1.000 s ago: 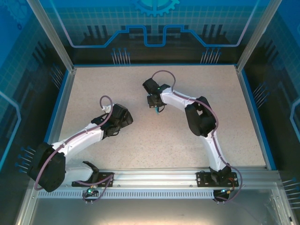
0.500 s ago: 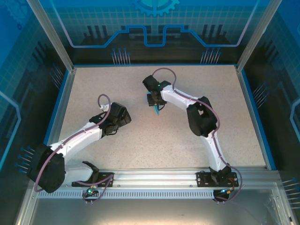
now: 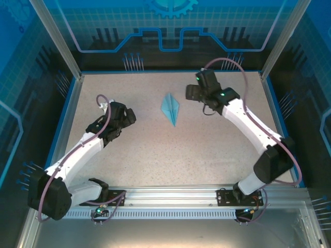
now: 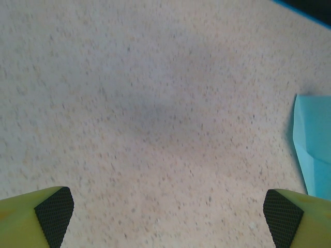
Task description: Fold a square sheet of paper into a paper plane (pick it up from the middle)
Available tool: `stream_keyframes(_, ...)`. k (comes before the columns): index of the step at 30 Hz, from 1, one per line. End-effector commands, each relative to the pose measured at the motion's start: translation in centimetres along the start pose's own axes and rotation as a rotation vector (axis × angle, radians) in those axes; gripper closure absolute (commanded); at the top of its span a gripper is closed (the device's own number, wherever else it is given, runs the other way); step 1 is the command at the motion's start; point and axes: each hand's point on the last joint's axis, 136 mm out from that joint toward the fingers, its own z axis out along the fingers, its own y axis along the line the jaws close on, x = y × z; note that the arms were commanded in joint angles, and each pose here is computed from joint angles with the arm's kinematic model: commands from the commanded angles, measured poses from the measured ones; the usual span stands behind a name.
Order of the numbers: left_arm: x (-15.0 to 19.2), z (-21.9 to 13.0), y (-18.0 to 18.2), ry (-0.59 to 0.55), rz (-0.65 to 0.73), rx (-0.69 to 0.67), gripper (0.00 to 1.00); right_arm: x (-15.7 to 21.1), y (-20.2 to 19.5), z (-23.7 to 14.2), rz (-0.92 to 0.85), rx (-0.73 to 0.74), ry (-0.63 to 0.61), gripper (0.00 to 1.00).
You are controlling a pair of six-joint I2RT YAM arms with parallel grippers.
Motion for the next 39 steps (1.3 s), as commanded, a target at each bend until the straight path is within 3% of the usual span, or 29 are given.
stream_keyframes(1, -1.5, 0.5, 1.5, -0.098, 0.062, -0.02, 0.01, 0.9, -4.6, 0.4, 0.002, 0.107, -0.039, 0.07)
stream_keyframes(3, -1.6, 1.1, 2.5, -0.142, 0.069, -0.038, 0.02, 1.9, -7.4, 0.6, -0.002, 0.163, -0.05, 0.01)
stream_keyframes(9, -1.4, 1.9, 4.8, -0.267, 0.11, -0.037, 0.01, 5.1, -16.4, -0.4, 0.109, 0.406, -0.136, 0.01)
stream_keyframes(13, -1.7, 2.0, 5.8, -0.302, 0.159, -0.047, 0.02, 7.6, -20.2, -0.5, 0.17, 0.468, -0.216, 0.01)
stream_keyframes(16, -1.4, 2.9, 6.4, -0.298, 0.182, -0.027, 0.01, 8.5, -20.9, 0.0, 0.084, 0.477, -0.302, 0.01)
stream_keyframes(19, -1.0, 4.0, 6.2, -0.321, 0.2, 0.029, 0.01, 9.5, -21.4, 1.3, 0.036, 0.471, -0.268, 0.0)
stream_keyframes(29, -1.0, 6.6, 3.6, -0.357, 0.284, 0.209, 0.01, 9.2, -17.9, 5.2, -0.114, 0.258, -0.346, 0.01)
stream_keyframes(39, -0.4, 9.5, 3.8, -0.344, 0.288, 0.246, 0.02, 9.6, -15.1, 7.3, -0.178, 0.08, -0.383, 0.01)
